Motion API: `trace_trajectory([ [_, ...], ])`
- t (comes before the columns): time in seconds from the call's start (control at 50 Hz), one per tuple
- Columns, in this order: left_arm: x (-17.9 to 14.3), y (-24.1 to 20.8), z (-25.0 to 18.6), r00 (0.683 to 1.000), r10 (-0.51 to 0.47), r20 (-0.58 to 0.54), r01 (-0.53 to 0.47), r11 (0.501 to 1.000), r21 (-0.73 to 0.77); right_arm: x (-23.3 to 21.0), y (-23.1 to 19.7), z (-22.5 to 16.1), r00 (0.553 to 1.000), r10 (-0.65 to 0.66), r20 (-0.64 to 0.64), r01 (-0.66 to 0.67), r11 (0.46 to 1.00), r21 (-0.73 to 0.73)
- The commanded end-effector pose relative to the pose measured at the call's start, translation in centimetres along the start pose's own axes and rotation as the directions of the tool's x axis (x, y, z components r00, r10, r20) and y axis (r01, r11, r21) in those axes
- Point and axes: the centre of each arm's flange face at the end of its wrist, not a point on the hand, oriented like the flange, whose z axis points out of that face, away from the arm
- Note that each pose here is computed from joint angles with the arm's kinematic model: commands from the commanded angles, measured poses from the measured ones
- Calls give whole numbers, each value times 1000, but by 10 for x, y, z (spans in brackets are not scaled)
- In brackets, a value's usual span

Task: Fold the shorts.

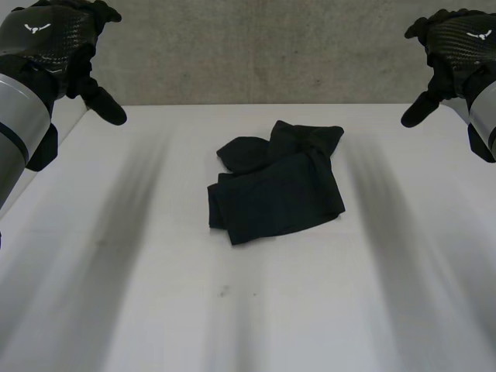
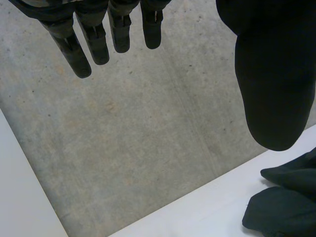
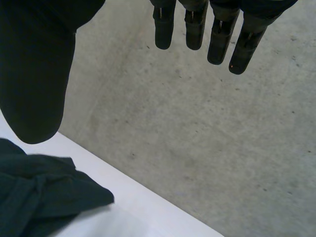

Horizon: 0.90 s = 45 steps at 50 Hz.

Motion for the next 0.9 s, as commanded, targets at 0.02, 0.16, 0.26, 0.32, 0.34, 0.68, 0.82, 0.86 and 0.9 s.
trace_trajectory([
  [0.02, 1, 1, 0, 1000, 2, -4, -2, 1000, -4, 1, 3, 2, 999, -39, -28, 38, 999, -15],
  [0.16, 6, 20, 9, 1000, 12, -20, -14, 998, -55, -7, 7, 0, 997, -60, 51, 62, 998, -26],
  [0.26, 17, 64, 28, 997, 17, -75, -27, 989, -143, -32, 29, -12, 955, -139, 262, 168, 982, -90],
  [0.32, 27, 100, 40, 991, 6, -134, -34, 977, -208, -50, 58, -20, 913, -149, 381, 220, 964, -151],
  [0.34, 29, 109, 43, 989, 3, -148, -37, 973, -229, -53, 64, -22, 907, -146, 394, 225, 961, -162],
  [0.68, 76, 225, 50, 909, -134, -395, -68, 887, -457, -53, 169, -59, 921, -86, 381, 210, 931, -298],
  [0.82, 104, 229, 43, 883, -135, -449, -86, 895, -439, -49, 171, -58, 930, -99, 355, 210, 934, -288],
  [0.86, 109, 226, 44, 888, -120, -444, -80, 910, -406, -49, 167, -58, 931, -107, 348, 210, 939, -272],
  [0.9, 114, 223, 42, 900, -98, -425, -80, 921, -381, -47, 157, -57, 934, -121, 336, 209, 948, -239],
])
